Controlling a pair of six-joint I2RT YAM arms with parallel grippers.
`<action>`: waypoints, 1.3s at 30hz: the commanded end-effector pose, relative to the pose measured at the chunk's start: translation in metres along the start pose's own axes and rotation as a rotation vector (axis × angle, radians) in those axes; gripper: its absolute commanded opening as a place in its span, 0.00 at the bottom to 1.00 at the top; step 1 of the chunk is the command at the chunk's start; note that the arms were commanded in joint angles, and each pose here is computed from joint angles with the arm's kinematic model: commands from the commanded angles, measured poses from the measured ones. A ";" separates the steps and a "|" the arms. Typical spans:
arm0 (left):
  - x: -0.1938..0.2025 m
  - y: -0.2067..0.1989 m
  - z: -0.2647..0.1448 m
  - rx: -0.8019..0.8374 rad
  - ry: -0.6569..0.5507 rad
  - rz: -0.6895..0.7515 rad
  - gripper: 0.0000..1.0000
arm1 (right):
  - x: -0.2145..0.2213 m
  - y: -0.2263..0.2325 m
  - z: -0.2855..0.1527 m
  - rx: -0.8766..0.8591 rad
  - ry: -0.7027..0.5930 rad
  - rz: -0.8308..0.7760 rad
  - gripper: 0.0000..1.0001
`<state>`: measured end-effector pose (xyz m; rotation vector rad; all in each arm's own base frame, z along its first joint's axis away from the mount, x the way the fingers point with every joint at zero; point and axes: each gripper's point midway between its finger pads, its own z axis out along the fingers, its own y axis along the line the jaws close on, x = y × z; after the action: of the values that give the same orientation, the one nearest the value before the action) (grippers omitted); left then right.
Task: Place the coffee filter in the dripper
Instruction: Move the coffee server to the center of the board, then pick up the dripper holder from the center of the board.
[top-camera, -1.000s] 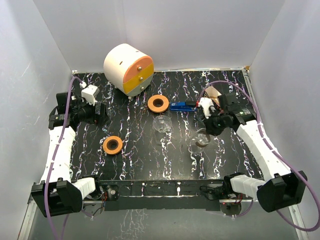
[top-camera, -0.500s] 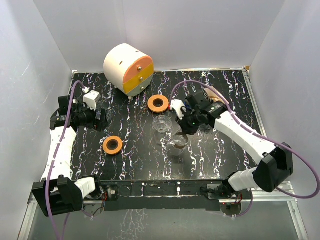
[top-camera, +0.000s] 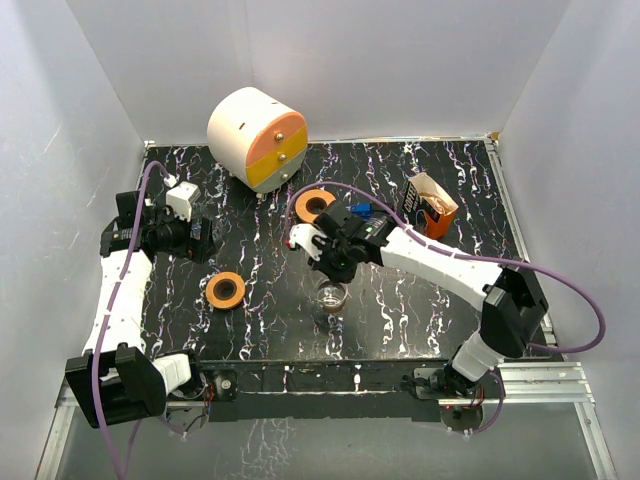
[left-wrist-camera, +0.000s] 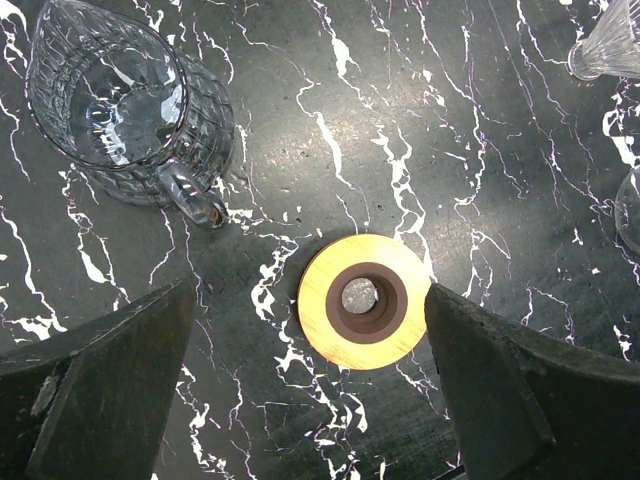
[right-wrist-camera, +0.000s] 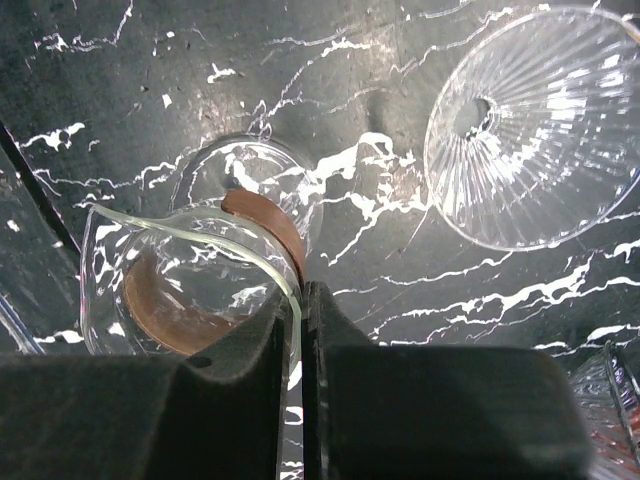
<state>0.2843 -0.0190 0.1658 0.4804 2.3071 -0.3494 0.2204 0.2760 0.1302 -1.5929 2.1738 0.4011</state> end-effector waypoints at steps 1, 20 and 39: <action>-0.009 -0.004 -0.001 0.036 -0.030 -0.002 0.96 | -0.036 -0.010 -0.004 0.061 -0.086 -0.027 0.02; -0.008 -0.007 0.000 0.041 -0.055 0.010 0.97 | -0.062 -0.007 -0.056 0.023 -0.223 -0.140 0.64; 0.029 -0.043 0.014 0.117 0.147 0.179 0.91 | 0.045 -0.122 -0.147 0.238 -0.423 0.384 0.71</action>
<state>0.2793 -0.0465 0.1577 0.6523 2.3057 -0.3679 0.2997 0.1584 0.2258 -1.0031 2.1294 0.5241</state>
